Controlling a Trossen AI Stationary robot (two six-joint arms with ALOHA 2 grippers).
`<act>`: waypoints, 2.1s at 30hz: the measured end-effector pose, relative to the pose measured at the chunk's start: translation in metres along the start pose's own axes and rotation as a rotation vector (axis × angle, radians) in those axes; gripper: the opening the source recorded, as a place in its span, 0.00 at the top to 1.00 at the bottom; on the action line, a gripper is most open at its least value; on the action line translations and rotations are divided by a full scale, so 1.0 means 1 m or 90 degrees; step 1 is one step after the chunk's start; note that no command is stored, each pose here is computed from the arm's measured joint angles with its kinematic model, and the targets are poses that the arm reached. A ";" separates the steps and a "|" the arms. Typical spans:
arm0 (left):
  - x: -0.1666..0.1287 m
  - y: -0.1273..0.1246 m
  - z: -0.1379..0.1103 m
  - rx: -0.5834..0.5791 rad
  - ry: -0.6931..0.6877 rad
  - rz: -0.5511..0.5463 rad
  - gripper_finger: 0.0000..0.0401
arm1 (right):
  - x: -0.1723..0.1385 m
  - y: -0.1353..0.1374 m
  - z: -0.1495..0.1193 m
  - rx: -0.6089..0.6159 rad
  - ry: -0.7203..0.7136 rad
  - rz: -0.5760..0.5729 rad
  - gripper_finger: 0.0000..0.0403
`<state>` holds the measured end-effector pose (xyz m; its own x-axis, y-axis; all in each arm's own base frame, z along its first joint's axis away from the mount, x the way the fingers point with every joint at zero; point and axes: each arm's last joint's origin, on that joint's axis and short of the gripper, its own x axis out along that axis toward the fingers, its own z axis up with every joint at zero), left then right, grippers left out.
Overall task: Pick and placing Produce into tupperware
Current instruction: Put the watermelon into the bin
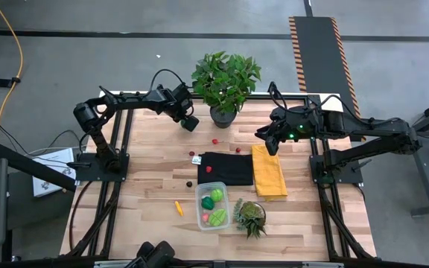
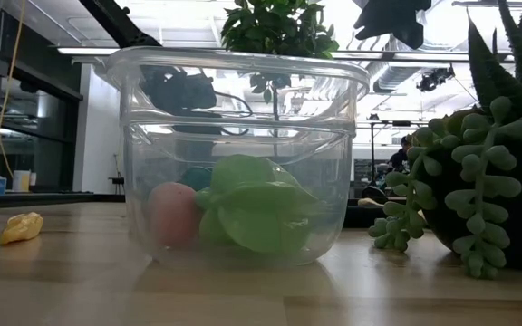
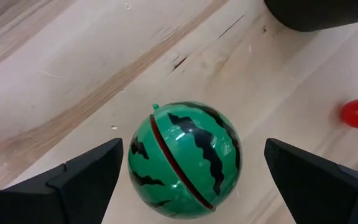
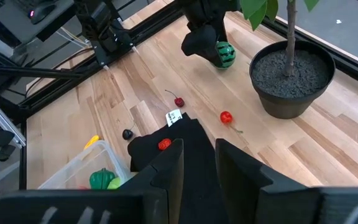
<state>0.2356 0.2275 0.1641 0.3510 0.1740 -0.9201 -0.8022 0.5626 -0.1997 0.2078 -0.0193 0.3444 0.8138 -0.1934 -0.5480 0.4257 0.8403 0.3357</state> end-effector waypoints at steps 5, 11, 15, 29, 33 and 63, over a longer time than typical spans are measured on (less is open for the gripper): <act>0.000 0.000 0.000 0.000 0.000 0.000 0.05 | 0.000 0.000 0.000 0.000 0.000 0.000 0.79; 0.000 0.000 0.000 0.000 0.000 0.000 0.05 | 0.000 0.000 0.000 -0.001 -0.003 -0.005 0.79; 0.000 0.000 0.000 0.000 0.001 0.000 0.05 | 0.000 0.000 0.000 -0.001 -0.003 -0.005 0.79; 0.000 0.001 0.000 0.005 -0.001 0.006 0.05 | 0.000 0.000 0.000 -0.002 -0.004 -0.007 0.79; 0.000 0.001 0.000 0.004 -0.001 0.007 0.05 | 0.000 0.000 0.000 -0.002 -0.005 -0.009 0.79; 0.010 0.003 -0.001 -0.010 0.016 0.020 0.05 | 0.000 0.000 0.000 -0.005 -0.006 -0.011 0.79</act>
<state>0.2362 0.2294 0.1542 0.3136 0.1699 -0.9342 -0.8200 0.5445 -0.1763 0.2077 -0.0198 0.3444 0.8101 -0.2121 -0.5466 0.4361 0.8412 0.3198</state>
